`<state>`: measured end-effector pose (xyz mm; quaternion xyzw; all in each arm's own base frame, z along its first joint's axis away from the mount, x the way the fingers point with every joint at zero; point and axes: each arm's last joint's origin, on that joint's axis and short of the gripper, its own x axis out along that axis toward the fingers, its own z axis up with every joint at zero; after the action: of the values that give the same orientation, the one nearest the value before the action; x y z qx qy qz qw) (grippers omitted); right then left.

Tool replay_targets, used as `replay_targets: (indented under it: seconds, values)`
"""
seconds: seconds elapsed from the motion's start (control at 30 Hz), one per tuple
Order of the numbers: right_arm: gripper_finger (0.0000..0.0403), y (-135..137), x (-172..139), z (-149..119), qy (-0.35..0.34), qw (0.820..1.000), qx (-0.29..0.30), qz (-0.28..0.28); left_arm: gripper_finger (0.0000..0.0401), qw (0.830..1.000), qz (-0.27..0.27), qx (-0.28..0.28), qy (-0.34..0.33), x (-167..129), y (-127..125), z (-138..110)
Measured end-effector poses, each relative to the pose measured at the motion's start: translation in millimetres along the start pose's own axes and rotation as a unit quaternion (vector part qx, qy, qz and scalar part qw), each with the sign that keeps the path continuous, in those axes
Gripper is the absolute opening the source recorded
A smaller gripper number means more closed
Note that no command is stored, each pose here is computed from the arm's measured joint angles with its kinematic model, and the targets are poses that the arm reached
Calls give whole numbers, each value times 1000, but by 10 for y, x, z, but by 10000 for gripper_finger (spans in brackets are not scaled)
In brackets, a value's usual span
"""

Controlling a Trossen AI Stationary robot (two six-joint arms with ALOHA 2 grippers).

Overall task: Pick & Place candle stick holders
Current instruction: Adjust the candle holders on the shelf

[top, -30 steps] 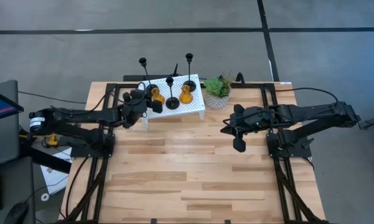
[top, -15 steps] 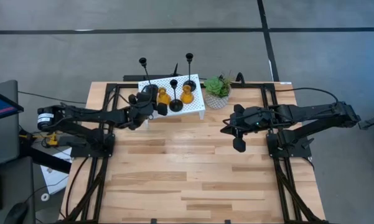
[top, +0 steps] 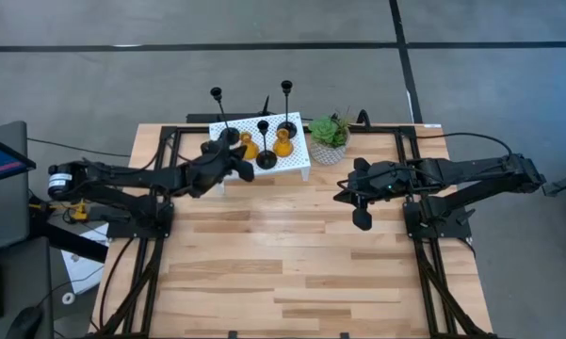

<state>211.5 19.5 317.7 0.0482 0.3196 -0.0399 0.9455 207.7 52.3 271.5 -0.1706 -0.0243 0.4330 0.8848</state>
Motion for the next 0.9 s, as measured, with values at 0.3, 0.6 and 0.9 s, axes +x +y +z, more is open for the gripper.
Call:
replay_targets:
  seconds: [0.3,0.6,0.9]
  values:
    - [0,5,0,27,-14,1000,2,3,3,999,-36,-1,-6,-162,-164,-26]
    - [0,46,290,237,-86,996,4,30,3,994,-97,47,-4,-434,-264,13]
    - [0,-224,895,394,-142,988,59,-11,3,991,-97,94,-15,-799,0,251]
